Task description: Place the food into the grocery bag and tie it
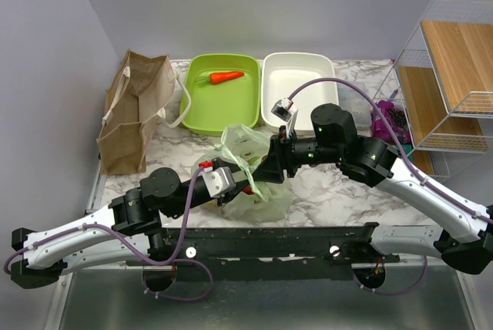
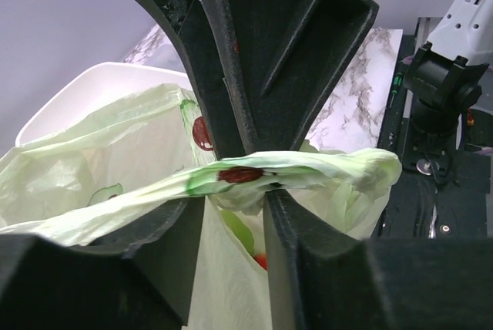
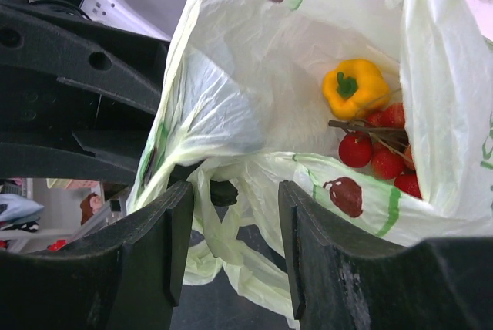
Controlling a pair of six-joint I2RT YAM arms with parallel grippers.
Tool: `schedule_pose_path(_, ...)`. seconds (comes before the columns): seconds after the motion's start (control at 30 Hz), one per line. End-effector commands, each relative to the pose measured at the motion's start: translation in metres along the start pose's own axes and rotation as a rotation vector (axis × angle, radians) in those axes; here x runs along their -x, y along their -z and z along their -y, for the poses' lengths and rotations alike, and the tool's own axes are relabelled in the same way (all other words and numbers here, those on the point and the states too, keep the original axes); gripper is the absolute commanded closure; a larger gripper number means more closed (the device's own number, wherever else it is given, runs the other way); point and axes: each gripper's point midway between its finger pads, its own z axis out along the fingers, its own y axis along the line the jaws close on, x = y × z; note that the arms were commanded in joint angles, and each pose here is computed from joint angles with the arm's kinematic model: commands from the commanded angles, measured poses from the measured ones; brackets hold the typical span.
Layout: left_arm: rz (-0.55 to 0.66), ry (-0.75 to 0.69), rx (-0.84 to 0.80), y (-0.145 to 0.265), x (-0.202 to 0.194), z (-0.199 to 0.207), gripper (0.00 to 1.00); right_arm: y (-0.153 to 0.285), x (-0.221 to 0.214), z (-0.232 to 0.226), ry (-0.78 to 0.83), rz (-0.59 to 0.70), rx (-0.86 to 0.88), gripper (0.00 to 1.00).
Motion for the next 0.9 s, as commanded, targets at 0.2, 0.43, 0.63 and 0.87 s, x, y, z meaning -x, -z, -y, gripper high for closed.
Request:
schedule_pose_path(0.2, 0.065, 0.051, -0.057, 0.003, 0.022, 0.010, 0.67, 0.002, 0.012, -0.009, 0.027, 0.031, 0.029, 0.46)
schedule_pose_path(0.43, 0.030, 0.120, -0.099, 0.011, 0.020, 0.019, 0.53, 0.004, 0.004, -0.013, 0.010, 0.000, 0.055, 0.46)
schedule_pose_path(0.63, 0.008, 0.161, -0.087, 0.019, 0.013, 0.019, 0.53, 0.005, 0.002, -0.014, 0.002, -0.003, 0.059, 0.46)
schedule_pose_path(0.87, -0.009, 0.217, -0.097, 0.020, 0.013, 0.022, 0.60, 0.004, 0.002, -0.016, -0.003, -0.010, 0.069, 0.46)
